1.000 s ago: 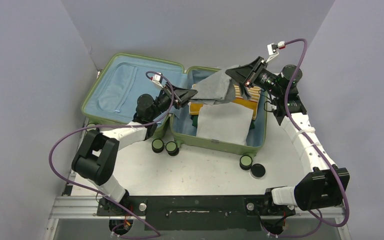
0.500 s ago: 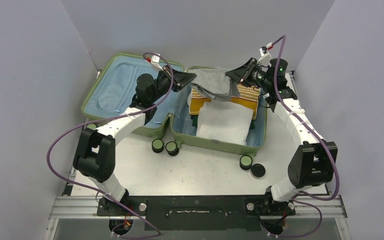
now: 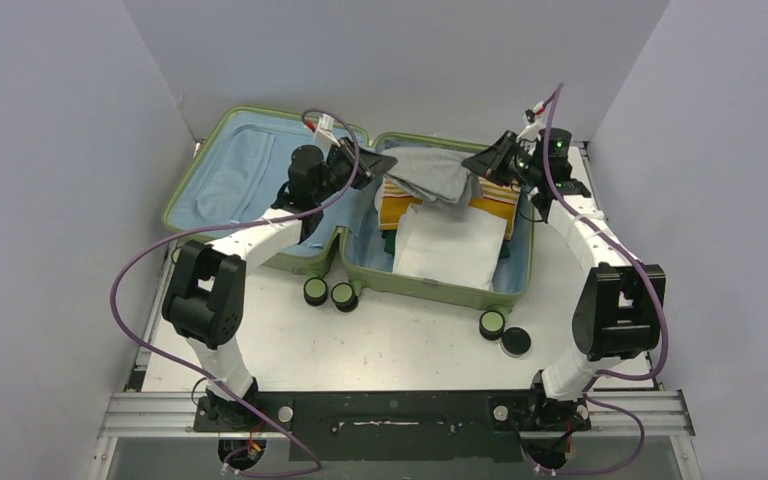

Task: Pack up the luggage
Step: Place the clothes in the luggage.

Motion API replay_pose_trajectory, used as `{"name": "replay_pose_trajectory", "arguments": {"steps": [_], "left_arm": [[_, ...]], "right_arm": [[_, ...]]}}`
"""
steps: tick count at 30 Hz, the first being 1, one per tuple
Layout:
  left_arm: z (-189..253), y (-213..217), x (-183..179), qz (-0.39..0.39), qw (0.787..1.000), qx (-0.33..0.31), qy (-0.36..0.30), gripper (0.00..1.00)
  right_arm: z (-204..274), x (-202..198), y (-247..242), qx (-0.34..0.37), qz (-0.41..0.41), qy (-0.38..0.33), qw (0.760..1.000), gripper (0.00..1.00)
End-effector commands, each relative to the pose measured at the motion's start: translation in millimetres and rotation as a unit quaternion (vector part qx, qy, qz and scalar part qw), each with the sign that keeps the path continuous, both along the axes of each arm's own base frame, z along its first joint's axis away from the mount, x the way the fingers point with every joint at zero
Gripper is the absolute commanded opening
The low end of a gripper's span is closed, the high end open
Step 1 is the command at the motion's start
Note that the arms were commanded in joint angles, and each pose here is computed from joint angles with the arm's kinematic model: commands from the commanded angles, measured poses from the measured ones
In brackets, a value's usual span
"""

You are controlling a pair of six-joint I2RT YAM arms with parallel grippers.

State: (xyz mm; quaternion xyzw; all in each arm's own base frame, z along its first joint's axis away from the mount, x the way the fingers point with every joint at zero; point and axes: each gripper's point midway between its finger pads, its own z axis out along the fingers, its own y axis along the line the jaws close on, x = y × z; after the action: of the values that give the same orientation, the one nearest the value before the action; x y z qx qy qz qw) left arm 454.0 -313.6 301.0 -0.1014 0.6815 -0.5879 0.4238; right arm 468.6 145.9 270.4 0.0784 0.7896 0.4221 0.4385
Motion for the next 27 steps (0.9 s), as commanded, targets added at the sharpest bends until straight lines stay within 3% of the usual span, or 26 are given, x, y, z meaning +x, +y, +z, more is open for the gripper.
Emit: {"name": "replay_pose_trajectory", "arguments": {"steps": [1,7,14,18,20,27], "left_arm": [[-33,-7,-9,-0.012,1.0,0.019,0.011,0.0],[-52,-10,-17,-0.023,0.999,0.029,0.026,0.0],[8,-17,-3,-0.024,0.999,0.013,-0.018,0.0],[41,-20,-14,-0.029,0.998,0.004,-0.046,0.0],[33,-18,-22,-0.028,0.999,0.005,-0.039,0.0],[-66,-23,-52,-0.045,0.997,0.043,0.042,0.0]], "right_arm": [[-20,-8,-20,-0.013,-0.029,0.0,0.999,0.0],[-33,-13,-28,-0.014,-0.038,0.014,0.999,0.0],[26,11,-30,-0.005,-0.044,-0.027,0.999,0.0],[59,10,-34,-0.016,-0.053,-0.049,0.997,0.0],[50,2,-36,-0.015,-0.061,-0.038,0.997,0.0],[-44,-31,-53,-0.029,-0.085,0.054,0.994,0.0]]}}
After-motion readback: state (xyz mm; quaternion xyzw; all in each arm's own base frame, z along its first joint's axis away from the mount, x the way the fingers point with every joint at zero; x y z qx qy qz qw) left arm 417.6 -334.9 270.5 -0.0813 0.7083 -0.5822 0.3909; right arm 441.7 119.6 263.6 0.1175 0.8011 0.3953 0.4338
